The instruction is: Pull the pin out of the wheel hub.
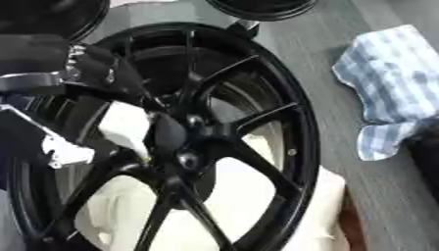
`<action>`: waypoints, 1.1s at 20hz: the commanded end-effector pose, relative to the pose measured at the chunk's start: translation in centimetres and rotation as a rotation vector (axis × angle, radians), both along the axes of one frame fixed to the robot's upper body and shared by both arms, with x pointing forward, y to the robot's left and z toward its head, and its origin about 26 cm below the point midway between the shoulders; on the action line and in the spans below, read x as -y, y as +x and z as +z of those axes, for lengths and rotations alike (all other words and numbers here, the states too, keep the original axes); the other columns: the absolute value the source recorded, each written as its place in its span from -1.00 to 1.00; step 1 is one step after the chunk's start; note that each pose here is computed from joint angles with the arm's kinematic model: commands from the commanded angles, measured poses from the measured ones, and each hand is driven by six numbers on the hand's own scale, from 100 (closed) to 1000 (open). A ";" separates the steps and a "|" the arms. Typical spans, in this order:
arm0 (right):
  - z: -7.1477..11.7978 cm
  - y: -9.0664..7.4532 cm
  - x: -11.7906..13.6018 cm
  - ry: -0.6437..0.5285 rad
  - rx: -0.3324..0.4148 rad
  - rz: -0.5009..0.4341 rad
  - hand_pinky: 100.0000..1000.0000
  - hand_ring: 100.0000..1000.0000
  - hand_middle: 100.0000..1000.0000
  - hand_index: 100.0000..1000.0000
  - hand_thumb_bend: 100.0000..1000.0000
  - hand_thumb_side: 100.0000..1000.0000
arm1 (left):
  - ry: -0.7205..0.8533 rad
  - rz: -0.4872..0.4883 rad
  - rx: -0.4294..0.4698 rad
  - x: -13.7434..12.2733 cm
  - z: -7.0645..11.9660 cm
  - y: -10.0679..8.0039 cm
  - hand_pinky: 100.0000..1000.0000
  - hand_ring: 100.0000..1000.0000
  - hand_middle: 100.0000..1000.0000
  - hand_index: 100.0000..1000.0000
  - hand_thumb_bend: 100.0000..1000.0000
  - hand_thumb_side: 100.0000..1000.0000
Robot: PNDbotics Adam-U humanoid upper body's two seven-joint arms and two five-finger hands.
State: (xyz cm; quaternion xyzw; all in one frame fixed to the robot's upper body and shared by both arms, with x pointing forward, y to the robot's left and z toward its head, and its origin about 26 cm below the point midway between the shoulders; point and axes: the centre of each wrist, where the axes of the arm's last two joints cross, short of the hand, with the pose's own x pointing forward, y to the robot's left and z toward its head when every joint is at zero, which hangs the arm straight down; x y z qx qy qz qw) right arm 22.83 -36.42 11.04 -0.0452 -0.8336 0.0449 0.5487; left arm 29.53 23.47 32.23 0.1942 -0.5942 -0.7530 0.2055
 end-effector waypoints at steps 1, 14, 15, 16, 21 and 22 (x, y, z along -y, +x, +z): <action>0.6 -0.1 0.0 -0.019 0.011 0.002 0.69 0.34 0.24 0.04 -1.00 -0.24 | 0.024 -0.005 0.016 -0.3 0.8 -0.2 0.91 0.69 0.66 0.77 -0.57 -0.24; 0.6 0.0 -0.2 -0.012 0.006 -0.006 0.69 0.34 0.24 0.04 -1.00 -0.23 | 0.105 -0.001 -0.003 -0.4 0.6 -0.2 0.86 0.62 0.50 0.69 -0.58 -0.43; 0.6 0.0 -0.2 -0.011 0.006 -0.006 0.69 0.34 0.24 0.04 -1.00 -0.23 | 0.108 0.003 0.001 -0.4 0.6 -0.2 0.86 0.63 0.50 0.70 -0.56 -0.44; 0.6 0.0 -0.2 -0.010 0.005 -0.007 0.69 0.34 0.24 0.04 -1.00 -0.23 | 0.109 0.006 0.004 -0.4 0.6 -0.2 0.86 0.64 0.54 0.74 -0.57 -0.43; 0.6 0.1 -0.3 -0.009 0.002 -0.004 0.69 0.34 0.24 0.04 -1.00 -0.23 | 0.097 0.013 0.014 -0.4 0.7 -0.2 0.90 0.70 0.68 0.83 -0.54 -0.43; 0.6 0.1 -0.3 -0.009 0.001 -0.004 0.69 0.34 0.24 0.04 -1.00 -0.23 | 0.090 0.016 0.020 -0.4 0.8 -0.2 0.91 0.70 0.68 0.83 -0.52 -0.45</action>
